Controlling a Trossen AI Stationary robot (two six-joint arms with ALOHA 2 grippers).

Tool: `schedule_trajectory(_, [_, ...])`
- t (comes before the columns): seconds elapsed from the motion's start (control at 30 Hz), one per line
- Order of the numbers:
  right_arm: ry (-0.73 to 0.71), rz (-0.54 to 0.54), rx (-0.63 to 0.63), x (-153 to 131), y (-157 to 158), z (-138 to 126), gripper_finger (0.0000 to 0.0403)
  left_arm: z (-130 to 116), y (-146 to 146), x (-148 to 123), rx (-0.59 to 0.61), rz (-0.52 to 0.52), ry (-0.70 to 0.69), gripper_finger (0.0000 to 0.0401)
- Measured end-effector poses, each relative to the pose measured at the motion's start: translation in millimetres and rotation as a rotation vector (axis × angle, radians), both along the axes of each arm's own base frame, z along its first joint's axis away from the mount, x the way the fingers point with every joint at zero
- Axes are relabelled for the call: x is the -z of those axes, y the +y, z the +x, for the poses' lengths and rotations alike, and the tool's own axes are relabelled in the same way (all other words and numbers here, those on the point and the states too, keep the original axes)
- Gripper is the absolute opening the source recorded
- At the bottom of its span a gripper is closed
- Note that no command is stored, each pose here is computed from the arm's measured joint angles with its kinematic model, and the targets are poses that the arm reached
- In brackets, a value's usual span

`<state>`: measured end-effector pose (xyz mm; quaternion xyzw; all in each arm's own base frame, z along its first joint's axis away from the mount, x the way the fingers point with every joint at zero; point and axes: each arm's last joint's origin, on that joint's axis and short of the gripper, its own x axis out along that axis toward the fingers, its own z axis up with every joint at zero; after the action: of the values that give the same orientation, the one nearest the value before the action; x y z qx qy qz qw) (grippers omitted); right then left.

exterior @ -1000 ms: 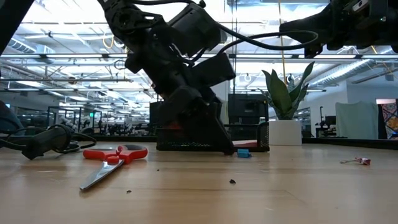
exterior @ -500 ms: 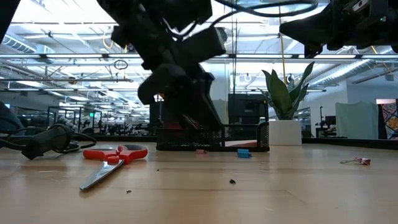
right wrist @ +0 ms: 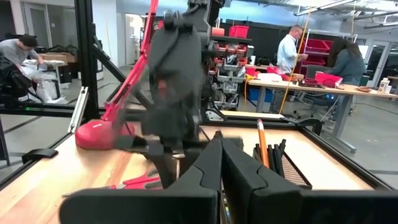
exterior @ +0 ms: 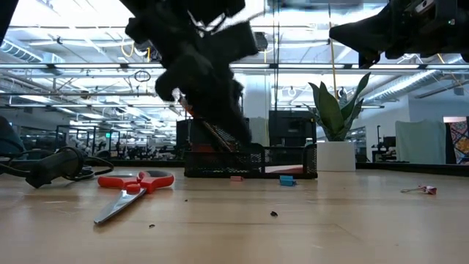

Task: Pick and place office supplies into organizer
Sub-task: Put the pink binder clip into the black desk organizer

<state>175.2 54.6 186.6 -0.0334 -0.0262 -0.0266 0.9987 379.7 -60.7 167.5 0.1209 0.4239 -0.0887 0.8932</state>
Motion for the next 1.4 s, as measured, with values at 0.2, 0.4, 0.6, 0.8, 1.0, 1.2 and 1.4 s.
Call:
schedule_trajectory(0.2, [-0.007, 0.002, 0.000, -0.9, 0.0, -0.1, 0.0004, 8.9, -3.8, 7.8, -0.003, -0.037, -0.054, 0.0088])
schedule_trajectory(0.4, [-0.007, 0.006, 0.000, -0.7, 0.1, 0.0, 0.0004, 14.5, -7.5, 10.8, 0.029, -0.029, -0.097, 0.0116])
schedule_trajectory(0.6, [-0.004, 0.005, 0.000, -0.4, 0.1, 0.1, 0.0004, 9.8, -2.6, 20.9, -0.005, -0.002, -0.012, 0.0126])
schedule_trajectory(0.8, [-0.001, 0.003, 0.000, 0.0, 0.1, 0.1, 0.0004, 3.9, 2.8, 26.0, -0.059, 0.041, 0.067, 0.0127])
schedule_trajectory(1.0, [0.029, 0.012, -0.031, 3.1, 1.0, 0.3, 0.0004, 2.0, -8.7, 21.9, 0.089, 0.145, 0.044, 0.0124])
schedule_trajectory(1.2, [0.094, 0.017, -0.051, 9.7, 1.6, 0.3, 0.0004, -2.9, -12.9, -14.2, 0.144, 0.170, -0.076, 0.0067])
schedule_trajectory(1.4, [0.217, 0.060, -0.177, 24.1, 6.1, 1.7, 0.0007, -42.2, 2.6, -59.0, 0.130, 0.193, -0.200, 0.0009])
